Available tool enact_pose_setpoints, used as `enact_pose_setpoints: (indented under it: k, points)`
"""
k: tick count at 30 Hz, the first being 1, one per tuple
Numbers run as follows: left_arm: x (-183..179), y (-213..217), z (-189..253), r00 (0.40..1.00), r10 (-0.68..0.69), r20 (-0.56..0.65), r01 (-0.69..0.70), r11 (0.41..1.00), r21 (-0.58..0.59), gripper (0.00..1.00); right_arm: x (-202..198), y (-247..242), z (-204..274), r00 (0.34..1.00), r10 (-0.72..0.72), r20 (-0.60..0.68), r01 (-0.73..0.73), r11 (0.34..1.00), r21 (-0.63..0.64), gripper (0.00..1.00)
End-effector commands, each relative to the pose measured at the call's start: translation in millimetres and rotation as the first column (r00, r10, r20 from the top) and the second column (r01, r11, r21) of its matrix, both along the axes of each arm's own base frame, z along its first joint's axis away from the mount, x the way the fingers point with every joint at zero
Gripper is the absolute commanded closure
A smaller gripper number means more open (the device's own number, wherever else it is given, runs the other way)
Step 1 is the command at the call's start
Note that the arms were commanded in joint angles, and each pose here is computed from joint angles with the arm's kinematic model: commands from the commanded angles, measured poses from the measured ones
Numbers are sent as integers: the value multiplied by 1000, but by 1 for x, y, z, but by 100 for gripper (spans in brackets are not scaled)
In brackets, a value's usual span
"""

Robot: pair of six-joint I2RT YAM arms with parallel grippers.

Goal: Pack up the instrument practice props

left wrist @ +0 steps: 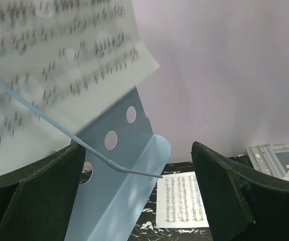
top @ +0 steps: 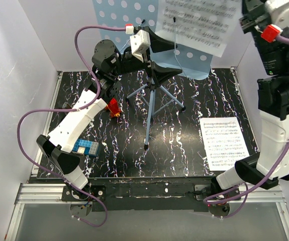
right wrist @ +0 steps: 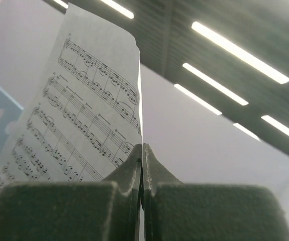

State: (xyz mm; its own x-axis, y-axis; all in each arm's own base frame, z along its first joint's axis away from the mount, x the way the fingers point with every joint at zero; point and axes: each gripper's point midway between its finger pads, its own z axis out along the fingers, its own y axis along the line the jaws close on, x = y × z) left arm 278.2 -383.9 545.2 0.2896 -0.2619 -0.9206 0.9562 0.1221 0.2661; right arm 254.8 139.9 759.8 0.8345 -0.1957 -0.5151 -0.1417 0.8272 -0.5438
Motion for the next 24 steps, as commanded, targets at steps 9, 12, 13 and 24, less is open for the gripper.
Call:
enact_pose_setpoints:
  k: [9,12,13,24]
  points:
    - [-10,9,22,996,22,88,-20,1000,-17,14,-98,-95,74,806,-434,402,438,895,88,99]
    - [-8,10,21,996,29,90,-28,1000,-10,12,-109,-112,76,751,-512,418,521,848,101,99]
    - [-7,10,20,995,38,88,-37,999,-11,11,-112,-117,75,735,-533,418,546,832,100,99]
    - [-2,25,25,985,138,99,-135,990,-41,2,-54,-178,-53,694,-718,-49,718,696,-17,99]
